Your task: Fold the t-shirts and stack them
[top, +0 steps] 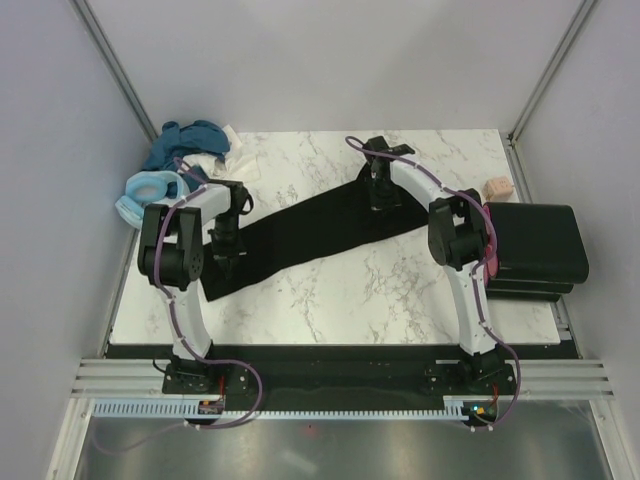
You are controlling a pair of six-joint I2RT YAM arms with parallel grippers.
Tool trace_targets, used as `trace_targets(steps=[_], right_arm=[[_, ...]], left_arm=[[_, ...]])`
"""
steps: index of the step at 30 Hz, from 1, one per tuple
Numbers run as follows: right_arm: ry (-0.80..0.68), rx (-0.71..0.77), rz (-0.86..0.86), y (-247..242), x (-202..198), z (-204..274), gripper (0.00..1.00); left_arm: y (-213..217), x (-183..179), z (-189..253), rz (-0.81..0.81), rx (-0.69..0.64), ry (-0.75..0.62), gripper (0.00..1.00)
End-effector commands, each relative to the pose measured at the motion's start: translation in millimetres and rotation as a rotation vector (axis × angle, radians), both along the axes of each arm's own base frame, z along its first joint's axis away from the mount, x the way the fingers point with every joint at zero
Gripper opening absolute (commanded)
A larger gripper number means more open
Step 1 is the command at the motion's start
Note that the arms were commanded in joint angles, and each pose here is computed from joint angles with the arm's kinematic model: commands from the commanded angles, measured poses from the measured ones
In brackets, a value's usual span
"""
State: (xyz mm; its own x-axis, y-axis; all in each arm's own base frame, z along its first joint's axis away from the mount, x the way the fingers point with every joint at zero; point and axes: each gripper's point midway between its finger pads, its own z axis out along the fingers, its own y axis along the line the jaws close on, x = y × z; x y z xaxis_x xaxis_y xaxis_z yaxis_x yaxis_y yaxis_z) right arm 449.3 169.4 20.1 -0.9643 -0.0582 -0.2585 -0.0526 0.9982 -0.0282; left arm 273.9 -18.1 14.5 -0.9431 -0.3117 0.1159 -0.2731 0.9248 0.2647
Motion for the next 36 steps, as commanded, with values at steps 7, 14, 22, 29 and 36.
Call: trace_targets(steps=[7,14,22,29,36], right_arm=[[-0.023,0.045,-0.012,20,31,-15,0.00],[-0.056,0.055,-0.020,22,45,-12,0.00],[-0.165,0.053,-0.064,2,87,1,0.00],[-0.241,0.163,-0.083,4,115,7,0.09],[-0.335,0.336,0.005,32,108,68,0.45]], left_arm=[[-70,-33,-6,-0.200,-0.102,0.049,0.02],[-136,-42,5,-0.374,-0.164,0.040,0.02],[-160,-61,9,-0.452,-0.176,0.053,0.02],[-163,-75,14,-0.479,-0.213,0.043,0.02],[-166,-35,52,-0.464,-0.165,-0.190,0.03]])
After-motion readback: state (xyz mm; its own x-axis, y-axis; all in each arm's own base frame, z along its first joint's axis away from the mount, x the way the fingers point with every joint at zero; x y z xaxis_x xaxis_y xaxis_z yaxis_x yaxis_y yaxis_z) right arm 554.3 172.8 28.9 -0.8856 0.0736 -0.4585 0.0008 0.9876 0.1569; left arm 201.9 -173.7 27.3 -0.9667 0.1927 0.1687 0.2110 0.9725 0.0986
